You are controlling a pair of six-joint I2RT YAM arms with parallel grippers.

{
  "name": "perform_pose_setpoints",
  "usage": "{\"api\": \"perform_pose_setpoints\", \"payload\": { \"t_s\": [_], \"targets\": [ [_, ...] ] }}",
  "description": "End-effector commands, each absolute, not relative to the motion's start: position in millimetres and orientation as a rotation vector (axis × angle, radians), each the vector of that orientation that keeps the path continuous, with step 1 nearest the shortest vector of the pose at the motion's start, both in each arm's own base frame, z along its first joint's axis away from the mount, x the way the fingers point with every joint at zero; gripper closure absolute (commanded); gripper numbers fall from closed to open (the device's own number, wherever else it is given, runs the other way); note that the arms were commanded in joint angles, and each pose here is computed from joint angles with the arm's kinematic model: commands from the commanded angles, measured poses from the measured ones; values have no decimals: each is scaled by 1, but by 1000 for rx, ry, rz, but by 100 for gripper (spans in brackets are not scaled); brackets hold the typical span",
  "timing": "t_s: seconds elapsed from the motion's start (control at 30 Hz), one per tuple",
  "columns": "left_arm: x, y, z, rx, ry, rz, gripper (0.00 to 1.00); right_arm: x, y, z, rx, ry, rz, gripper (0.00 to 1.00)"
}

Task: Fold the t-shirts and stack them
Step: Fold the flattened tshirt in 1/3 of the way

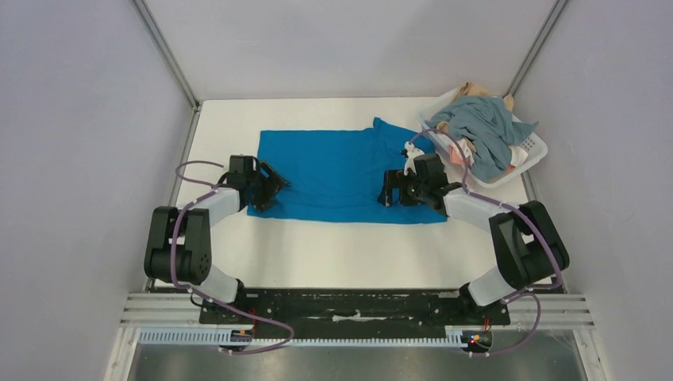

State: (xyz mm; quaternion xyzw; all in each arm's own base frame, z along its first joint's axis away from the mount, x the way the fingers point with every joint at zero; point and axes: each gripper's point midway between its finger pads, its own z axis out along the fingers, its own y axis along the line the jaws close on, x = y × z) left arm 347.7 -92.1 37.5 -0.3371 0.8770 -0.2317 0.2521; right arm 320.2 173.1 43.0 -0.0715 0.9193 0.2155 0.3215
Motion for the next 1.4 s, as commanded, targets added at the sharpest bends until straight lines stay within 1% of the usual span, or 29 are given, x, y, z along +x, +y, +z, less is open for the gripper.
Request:
{"api": "perform_pose_setpoints", "payload": {
  "t_s": [0.0, 0.07, 0.2, 0.37, 0.47, 0.6, 0.77, 0.87, 1.0, 1.23, 1.37],
  "targets": [
    [339, -88, 18, -871, 2449, -573, 15, 363, 201, 73, -248, 2276, 634, 2],
    [336, -84, 16, -879, 2459, -537, 15, 375, 205, 72, -231, 2281, 626, 2],
    [329, -72, 14, -910, 2471, -437, 14, 407, 213, 88, -217, 2217, 612, 2],
    [325, -63, 22, -926, 2448, -375, 14, 443, 224, 106, -223, 2143, 601, 2],
    [325, -59, 29, -922, 2427, -358, 14, 434, 214, 104, -243, 2194, 546, 2],
    [323, -59, 30, -919, 2428, -358, 13, 396, 183, 93, -212, 2234, 435, 2],
    [322, -61, 27, -913, 2445, -369, 13, 343, 186, 68, -196, 2303, 582, 2],
    [322, -62, 26, -909, 2448, -369, 13, 331, 184, 55, -193, 2334, 599, 2],
    [322, -61, 25, -910, 2448, -364, 13, 337, 188, 49, -204, 2329, 607, 2],
    [321, -59, 25, -914, 2443, -353, 12, 384, 208, 60, -234, 2268, 594, 2],
    [321, -64, 28, -909, 2448, -392, 12, 407, 215, 68, -223, 2242, 559, 2]
  ]
}}
